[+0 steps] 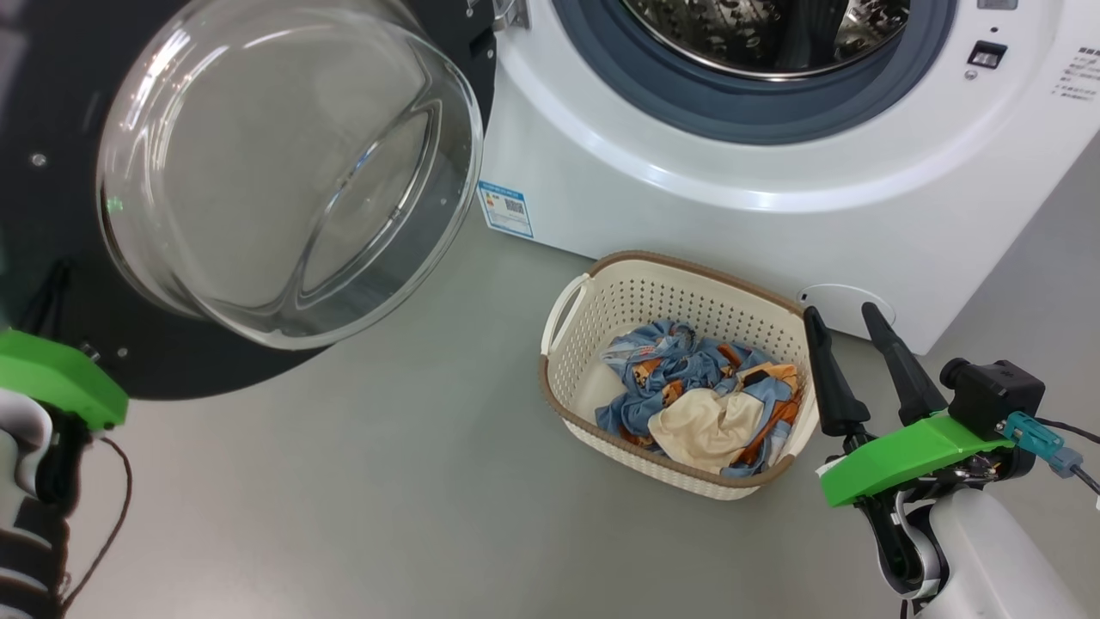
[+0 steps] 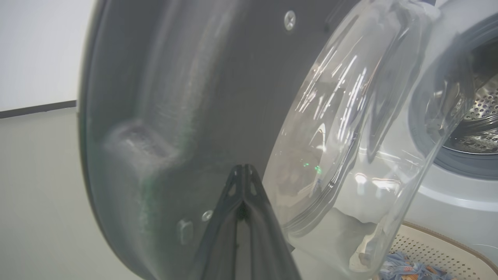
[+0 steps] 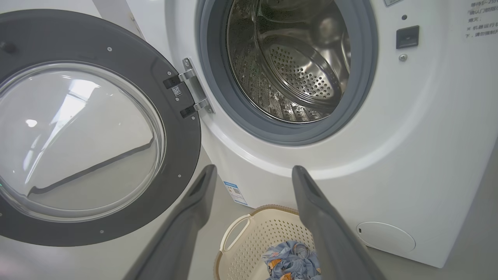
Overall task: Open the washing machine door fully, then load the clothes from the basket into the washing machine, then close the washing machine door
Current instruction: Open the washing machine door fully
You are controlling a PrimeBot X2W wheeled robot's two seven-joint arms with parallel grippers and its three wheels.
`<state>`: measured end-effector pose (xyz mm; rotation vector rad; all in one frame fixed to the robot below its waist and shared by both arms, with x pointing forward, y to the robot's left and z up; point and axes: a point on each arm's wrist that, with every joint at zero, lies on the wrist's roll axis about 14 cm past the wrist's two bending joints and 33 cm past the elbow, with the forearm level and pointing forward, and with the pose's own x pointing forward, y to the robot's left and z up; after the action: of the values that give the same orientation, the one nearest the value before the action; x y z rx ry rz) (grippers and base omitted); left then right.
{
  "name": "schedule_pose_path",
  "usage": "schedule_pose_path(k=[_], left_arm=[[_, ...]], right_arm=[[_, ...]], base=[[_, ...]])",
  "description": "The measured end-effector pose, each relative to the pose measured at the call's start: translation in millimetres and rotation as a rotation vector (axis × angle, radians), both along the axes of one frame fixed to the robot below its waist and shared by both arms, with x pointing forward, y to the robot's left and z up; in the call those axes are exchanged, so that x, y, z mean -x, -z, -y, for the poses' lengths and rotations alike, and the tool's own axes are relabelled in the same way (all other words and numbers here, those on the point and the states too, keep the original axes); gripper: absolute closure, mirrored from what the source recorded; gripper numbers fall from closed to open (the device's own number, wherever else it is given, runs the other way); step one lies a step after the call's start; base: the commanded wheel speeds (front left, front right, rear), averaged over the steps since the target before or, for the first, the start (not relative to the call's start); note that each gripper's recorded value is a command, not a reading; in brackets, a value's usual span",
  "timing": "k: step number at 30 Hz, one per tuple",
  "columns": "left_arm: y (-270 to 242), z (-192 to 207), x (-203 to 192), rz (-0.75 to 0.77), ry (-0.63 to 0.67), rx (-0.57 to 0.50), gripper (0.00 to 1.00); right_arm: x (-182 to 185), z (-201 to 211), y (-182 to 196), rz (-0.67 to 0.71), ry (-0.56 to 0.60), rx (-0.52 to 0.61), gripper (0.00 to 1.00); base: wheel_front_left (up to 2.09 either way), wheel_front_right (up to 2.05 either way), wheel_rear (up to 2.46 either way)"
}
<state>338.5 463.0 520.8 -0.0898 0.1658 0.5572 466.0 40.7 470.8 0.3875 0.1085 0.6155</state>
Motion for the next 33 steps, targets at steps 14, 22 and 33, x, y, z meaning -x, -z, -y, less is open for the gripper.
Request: schedule_pose_path(k=[14,22,33], left_arm=[[5,31,-2,0.053,0.1,0.013,0.0],[4,66,-19,0.111,0.206,0.028,0.0],[2,134,-38,0.2,0.333,0.048,0.0]], right_arm=[[10,19,-17,0.024,0.048,-0.009,0.0],[16,39,-23,0.04,0.092,0.0,0.0],[24,75,-42,0.096,0.169,0.011,0.0]], base=[[0.0,0.0,0.0],[0.0,0.0,0.0],[0.0,0.0,0.0]])
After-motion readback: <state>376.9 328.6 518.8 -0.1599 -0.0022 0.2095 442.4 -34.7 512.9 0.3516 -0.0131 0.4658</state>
